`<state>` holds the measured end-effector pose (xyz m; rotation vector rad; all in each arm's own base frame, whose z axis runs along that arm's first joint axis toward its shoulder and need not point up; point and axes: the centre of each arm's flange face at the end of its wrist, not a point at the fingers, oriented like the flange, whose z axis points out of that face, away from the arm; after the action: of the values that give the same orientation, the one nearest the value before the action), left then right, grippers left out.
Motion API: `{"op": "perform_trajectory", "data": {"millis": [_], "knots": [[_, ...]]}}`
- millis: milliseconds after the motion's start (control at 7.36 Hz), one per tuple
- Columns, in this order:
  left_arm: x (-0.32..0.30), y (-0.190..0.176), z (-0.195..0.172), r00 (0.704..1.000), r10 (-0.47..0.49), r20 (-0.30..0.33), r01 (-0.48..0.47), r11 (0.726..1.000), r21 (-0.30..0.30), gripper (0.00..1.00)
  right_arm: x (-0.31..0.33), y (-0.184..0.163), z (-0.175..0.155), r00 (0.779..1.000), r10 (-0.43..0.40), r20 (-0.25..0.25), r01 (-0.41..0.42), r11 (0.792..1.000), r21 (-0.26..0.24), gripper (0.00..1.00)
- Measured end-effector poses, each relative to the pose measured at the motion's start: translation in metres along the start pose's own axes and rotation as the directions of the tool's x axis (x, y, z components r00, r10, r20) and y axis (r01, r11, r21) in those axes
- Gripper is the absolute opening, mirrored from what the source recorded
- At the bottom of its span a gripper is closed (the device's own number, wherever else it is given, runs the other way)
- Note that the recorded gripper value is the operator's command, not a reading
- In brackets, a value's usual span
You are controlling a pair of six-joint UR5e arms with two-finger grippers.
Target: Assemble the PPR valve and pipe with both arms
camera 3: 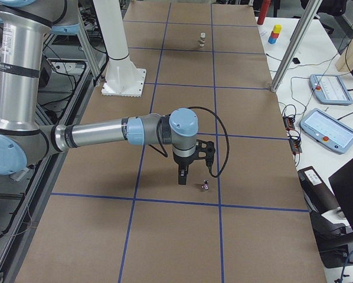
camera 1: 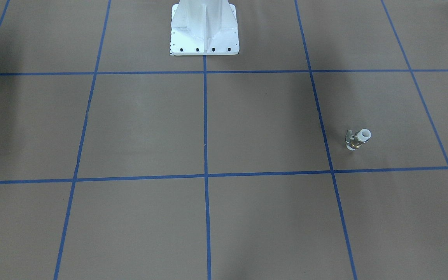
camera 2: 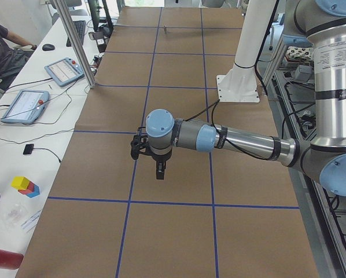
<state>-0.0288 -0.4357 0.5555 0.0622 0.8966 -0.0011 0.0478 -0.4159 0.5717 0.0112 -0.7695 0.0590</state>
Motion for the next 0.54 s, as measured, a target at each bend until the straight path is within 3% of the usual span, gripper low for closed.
{"op": "perform_trajectory", "data": {"millis": [543], "knots": [[0.0034,0.0015,-0.0034,1.0,0.009,0.004,-0.009,1.0,0.007,1.0,-0.0013,0.0034,0.0095,1.0,-0.007,-0.023,0.007,1.0,-0.029,0.99]]}}
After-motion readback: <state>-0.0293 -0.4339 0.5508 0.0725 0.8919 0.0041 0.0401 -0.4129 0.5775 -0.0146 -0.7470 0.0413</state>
